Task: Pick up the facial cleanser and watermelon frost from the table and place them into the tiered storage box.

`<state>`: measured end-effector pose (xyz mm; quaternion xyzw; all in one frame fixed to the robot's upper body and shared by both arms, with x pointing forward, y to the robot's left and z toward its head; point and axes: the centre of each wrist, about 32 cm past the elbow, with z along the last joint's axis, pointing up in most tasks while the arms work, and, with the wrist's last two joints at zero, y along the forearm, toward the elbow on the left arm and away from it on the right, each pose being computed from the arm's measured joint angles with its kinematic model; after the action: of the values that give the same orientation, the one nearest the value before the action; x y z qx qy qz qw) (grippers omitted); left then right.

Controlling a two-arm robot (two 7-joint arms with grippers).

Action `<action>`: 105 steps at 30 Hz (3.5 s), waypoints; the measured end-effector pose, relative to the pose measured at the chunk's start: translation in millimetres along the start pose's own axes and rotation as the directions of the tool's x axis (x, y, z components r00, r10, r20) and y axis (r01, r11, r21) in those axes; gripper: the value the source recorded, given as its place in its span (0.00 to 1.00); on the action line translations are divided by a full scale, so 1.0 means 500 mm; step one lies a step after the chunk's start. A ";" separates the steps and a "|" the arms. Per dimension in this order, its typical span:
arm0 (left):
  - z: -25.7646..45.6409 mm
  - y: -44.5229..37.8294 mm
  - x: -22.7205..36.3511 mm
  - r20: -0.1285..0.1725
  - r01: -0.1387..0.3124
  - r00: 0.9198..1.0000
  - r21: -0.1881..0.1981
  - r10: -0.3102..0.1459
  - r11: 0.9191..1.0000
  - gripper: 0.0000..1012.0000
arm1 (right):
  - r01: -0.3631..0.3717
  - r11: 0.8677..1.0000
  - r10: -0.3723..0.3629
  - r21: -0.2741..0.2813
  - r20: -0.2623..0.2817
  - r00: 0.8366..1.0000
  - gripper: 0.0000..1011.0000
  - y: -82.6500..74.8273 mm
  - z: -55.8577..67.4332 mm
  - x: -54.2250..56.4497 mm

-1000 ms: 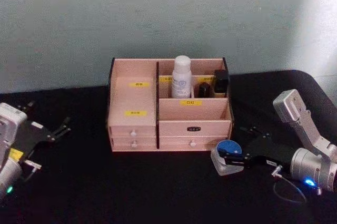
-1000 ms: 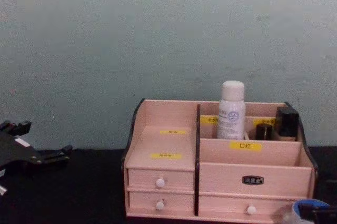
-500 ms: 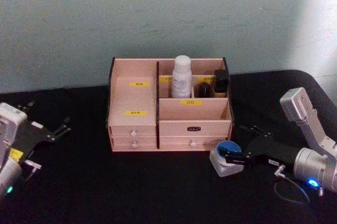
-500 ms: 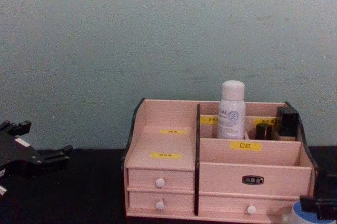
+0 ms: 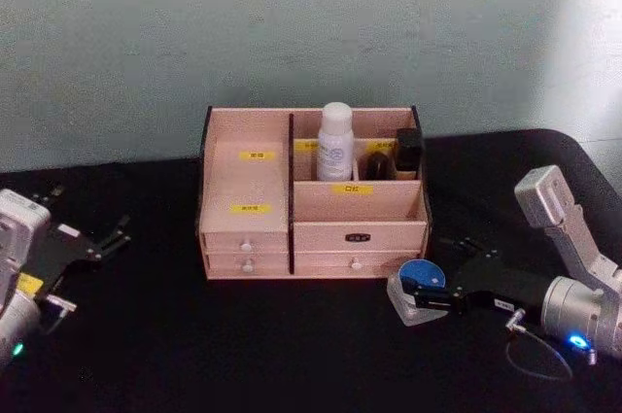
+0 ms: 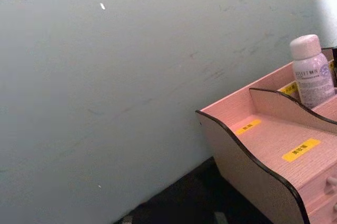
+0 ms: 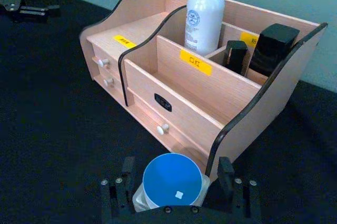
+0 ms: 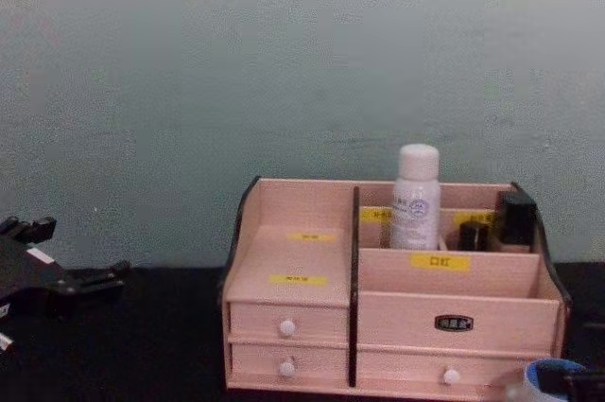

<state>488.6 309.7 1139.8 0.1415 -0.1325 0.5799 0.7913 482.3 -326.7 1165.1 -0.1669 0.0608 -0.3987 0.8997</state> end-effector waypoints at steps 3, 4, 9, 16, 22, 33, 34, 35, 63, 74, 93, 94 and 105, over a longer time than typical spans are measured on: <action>0.000 0.000 0.000 0.000 0.000 1.000 0.000 0.000 1.000 0.99 | -0.002 1.000 0.002 -0.004 -0.001 1.000 0.99 0.000 -0.001 0.001; 0.000 0.000 0.000 0.000 0.000 1.000 0.000 0.000 1.000 0.99 | -0.003 1.000 0.003 -0.004 -0.002 1.000 0.99 0.000 -0.002 0.001; 0.000 0.000 0.000 0.000 0.000 1.000 0.000 0.000 1.000 0.99 | -0.007 1.000 0.007 -0.015 -0.003 1.000 0.99 0.001 -0.003 0.001; 0.000 0.000 0.000 0.000 0.000 1.000 0.000 0.000 1.000 0.99 | -0.014 0.999 0.014 -0.033 -0.004 1.000 0.99 0.004 -0.007 0.001; 0.000 0.000 0.000 0.000 0.000 1.000 0.000 0.000 1.000 0.99 | -0.018 0.999 0.018 -0.044 -0.003 1.000 0.99 0.006 -0.009 0.001; 0.000 0.000 0.000 0.000 0.000 1.000 0.000 0.000 1.000 0.99 | -0.021 0.998 0.021 -0.054 -0.005 1.000 0.99 0.010 -0.011 0.002; 0.000 0.000 0.000 0.000 0.000 1.000 0.000 0.000 1.000 0.99 | -0.021 0.998 0.021 -0.054 -0.005 1.000 0.99 0.010 -0.011 0.002; 0.000 0.000 0.000 0.000 0.000 1.000 0.000 0.000 1.000 0.99 | -0.021 0.998 0.021 -0.055 -0.005 1.000 0.99 0.011 -0.012 0.003; 0.000 0.000 0.000 0.000 0.000 1.000 0.000 0.000 1.000 0.99 | -0.007 0.998 0.007 -0.061 0.000 1.000 0.99 0.013 -0.012 0.003; 0.000 0.000 0.000 0.000 0.000 1.000 0.000 0.000 1.000 0.99 | -0.009 0.998 0.009 -0.061 -0.001 1.000 0.92 0.013 -0.012 0.003; 0.000 0.000 0.000 0.000 0.000 1.000 0.000 0.000 1.000 0.99 | -0.010 0.998 0.010 -0.059 -0.001 1.000 0.71 0.013 -0.012 0.003; 0.000 0.000 0.000 0.000 0.000 1.000 0.000 0.000 1.000 0.99 | -0.010 0.998 0.010 -0.059 -0.001 1.000 0.71 0.013 -0.012 0.003; 0.000 0.000 0.000 0.000 0.000 1.000 0.000 0.000 1.000 0.99 | -0.038 0.998 0.039 -0.048 0.025 0.999 0.71 0.010 -0.012 0.003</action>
<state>488.6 309.7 1139.8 0.1415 -0.1325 0.5799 0.7913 485.5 -326.3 1157.8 -0.1923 0.0619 -0.3774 0.9037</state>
